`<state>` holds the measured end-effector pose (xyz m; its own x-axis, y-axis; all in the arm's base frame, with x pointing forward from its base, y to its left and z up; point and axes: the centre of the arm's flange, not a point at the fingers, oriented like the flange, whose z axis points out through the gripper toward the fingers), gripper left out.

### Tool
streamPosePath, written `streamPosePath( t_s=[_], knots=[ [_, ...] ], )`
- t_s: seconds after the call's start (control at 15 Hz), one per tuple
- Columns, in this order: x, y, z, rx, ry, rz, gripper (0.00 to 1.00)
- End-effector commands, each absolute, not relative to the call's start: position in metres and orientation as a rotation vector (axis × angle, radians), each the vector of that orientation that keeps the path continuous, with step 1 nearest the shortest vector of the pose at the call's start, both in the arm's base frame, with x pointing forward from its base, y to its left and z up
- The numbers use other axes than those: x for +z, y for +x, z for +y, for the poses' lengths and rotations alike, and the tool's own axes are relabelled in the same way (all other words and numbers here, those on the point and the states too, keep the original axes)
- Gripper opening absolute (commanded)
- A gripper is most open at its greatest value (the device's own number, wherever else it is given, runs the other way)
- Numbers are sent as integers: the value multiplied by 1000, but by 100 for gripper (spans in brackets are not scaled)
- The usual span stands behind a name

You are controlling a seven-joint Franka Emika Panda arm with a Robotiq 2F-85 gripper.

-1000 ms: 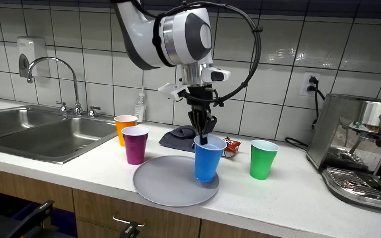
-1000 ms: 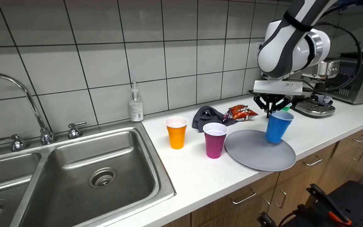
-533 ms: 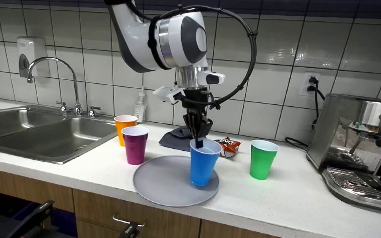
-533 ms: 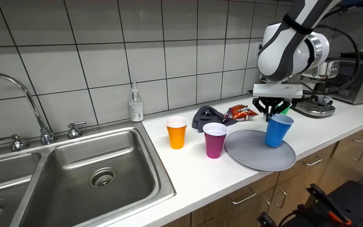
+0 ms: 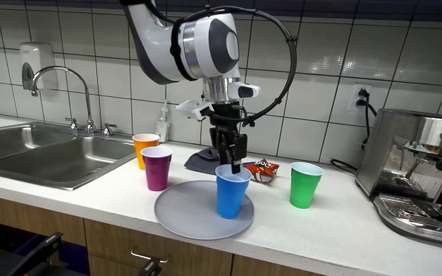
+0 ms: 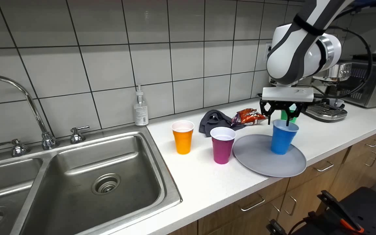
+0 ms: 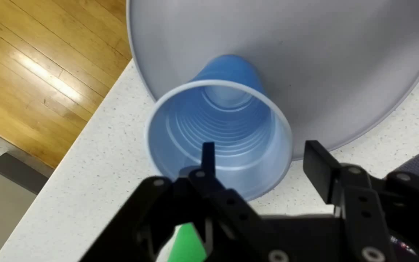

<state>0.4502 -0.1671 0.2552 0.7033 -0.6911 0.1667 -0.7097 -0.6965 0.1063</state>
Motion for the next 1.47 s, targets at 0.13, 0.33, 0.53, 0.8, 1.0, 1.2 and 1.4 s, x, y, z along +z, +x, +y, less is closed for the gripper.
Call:
streamPosePath(
  t_s=[0.13,0.33,0.53,0.8,1.0,1.2,1.4],
  knots=[
    [286,446,-164,222,2780,-1126,100],
    [298,450,-173,259,2775,-1156,100],
    [303,452,-183,280,2762,-1180,100],
    [305,459,-199,295,2739,-1215,100],
    [307,469,-213,312,2717,-1238,100],
    [306,480,-225,319,2697,-1259,100],
    [300,494,-237,321,2676,-1278,100]
  ],
)
